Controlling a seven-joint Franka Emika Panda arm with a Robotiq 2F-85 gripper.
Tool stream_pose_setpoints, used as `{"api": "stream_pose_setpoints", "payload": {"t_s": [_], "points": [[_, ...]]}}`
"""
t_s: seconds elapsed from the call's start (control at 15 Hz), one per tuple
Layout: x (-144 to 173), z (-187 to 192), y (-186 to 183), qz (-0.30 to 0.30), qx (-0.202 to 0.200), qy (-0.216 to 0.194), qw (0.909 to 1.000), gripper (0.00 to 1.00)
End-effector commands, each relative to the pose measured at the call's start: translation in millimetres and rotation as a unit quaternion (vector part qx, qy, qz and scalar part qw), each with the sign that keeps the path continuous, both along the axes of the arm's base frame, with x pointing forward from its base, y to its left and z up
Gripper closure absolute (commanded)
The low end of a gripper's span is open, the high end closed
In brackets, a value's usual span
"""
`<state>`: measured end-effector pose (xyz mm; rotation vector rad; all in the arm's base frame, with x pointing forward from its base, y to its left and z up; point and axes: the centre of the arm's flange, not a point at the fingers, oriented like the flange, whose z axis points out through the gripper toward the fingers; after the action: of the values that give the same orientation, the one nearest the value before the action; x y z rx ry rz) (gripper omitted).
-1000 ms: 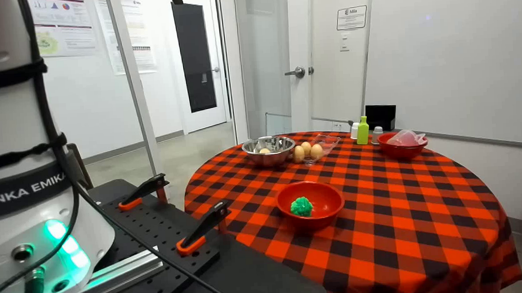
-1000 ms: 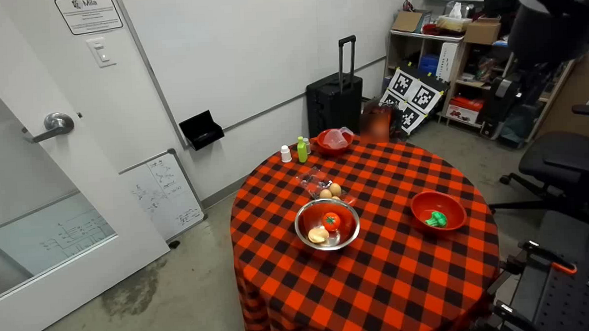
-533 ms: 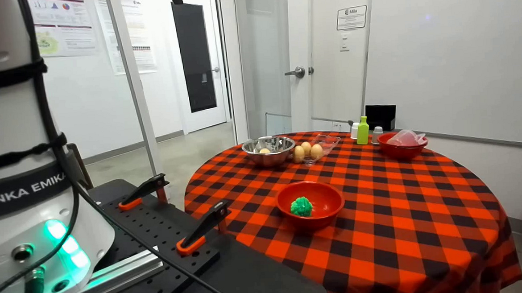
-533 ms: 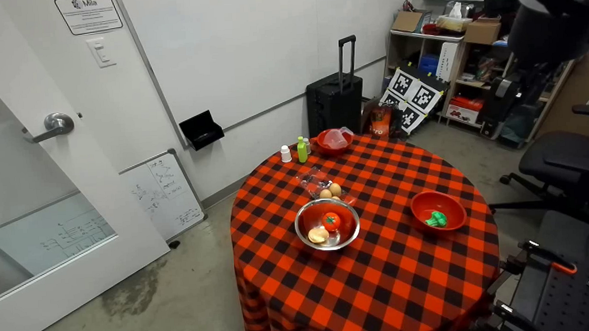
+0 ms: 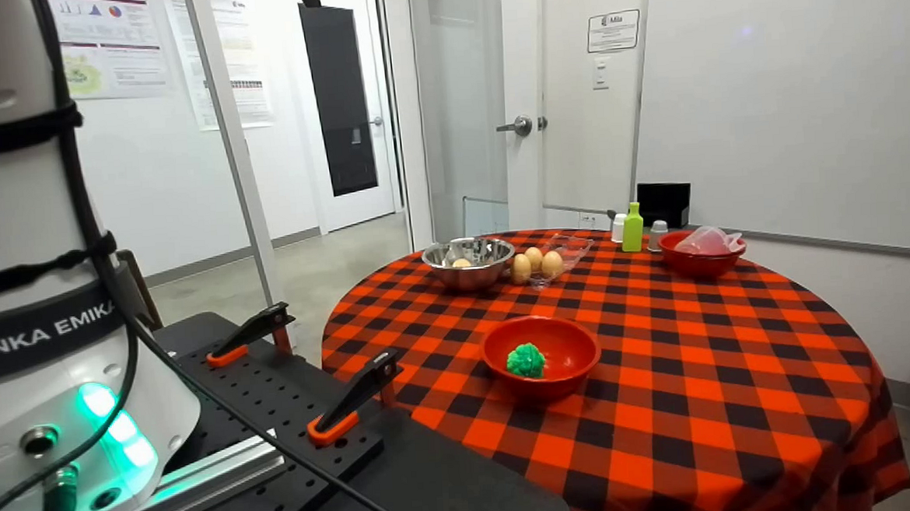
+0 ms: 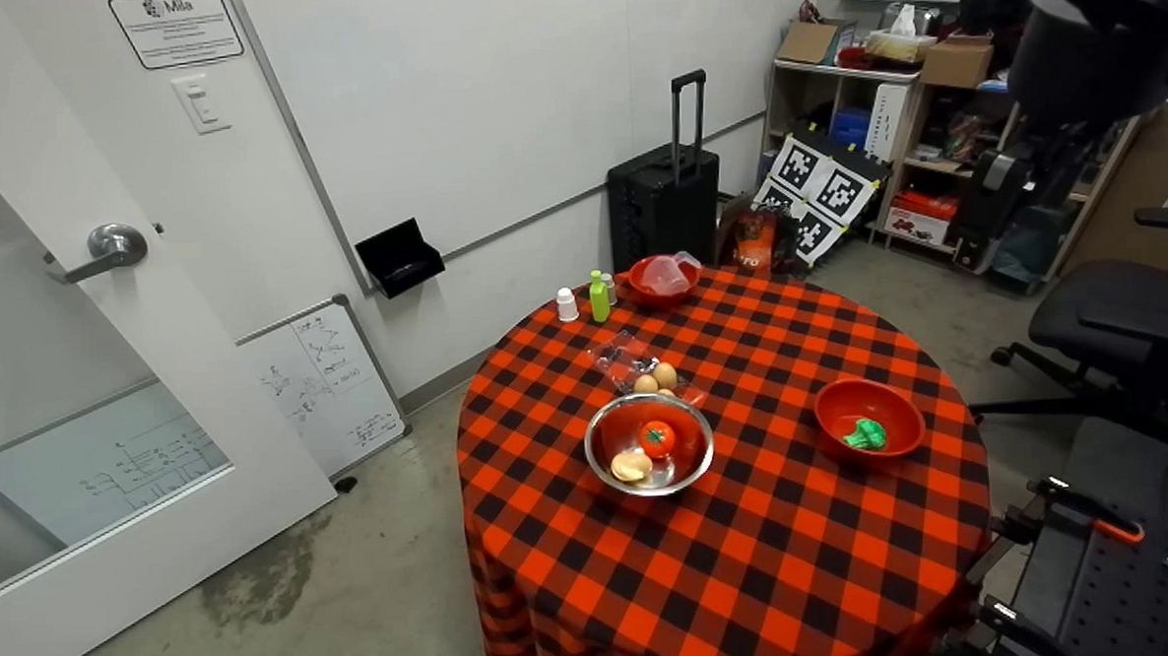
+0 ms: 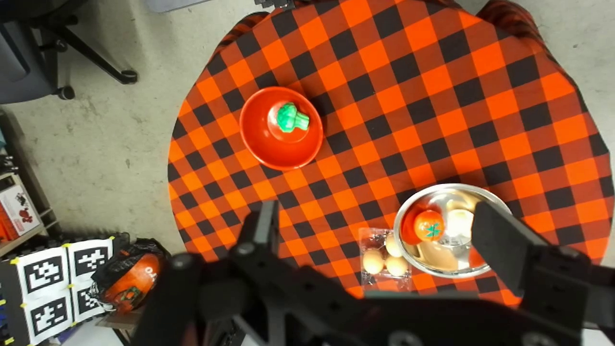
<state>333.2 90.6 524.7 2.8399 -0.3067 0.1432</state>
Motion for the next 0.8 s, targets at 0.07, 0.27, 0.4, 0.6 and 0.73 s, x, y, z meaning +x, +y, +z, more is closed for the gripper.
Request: {"api": "stream_pose_setpoints", "payload": {"t_s": [0.07,0.27,0.4,0.6,0.73], "points": [[5,-21,-57,-0.031,0.02,-0.018,0.9992,0.0],[7,-51,-103,-0.062,0.053,-0.028,0.9963,0.0],[7,-72,-131,-0.079,0.075,-0.033,0.9935,0.0],[6,-109,-166,-0.097,0.097,-0.041,0.9897,0.0],[4,-134,-182,-0.109,0.11,-0.046,0.9868,0.0]]}}
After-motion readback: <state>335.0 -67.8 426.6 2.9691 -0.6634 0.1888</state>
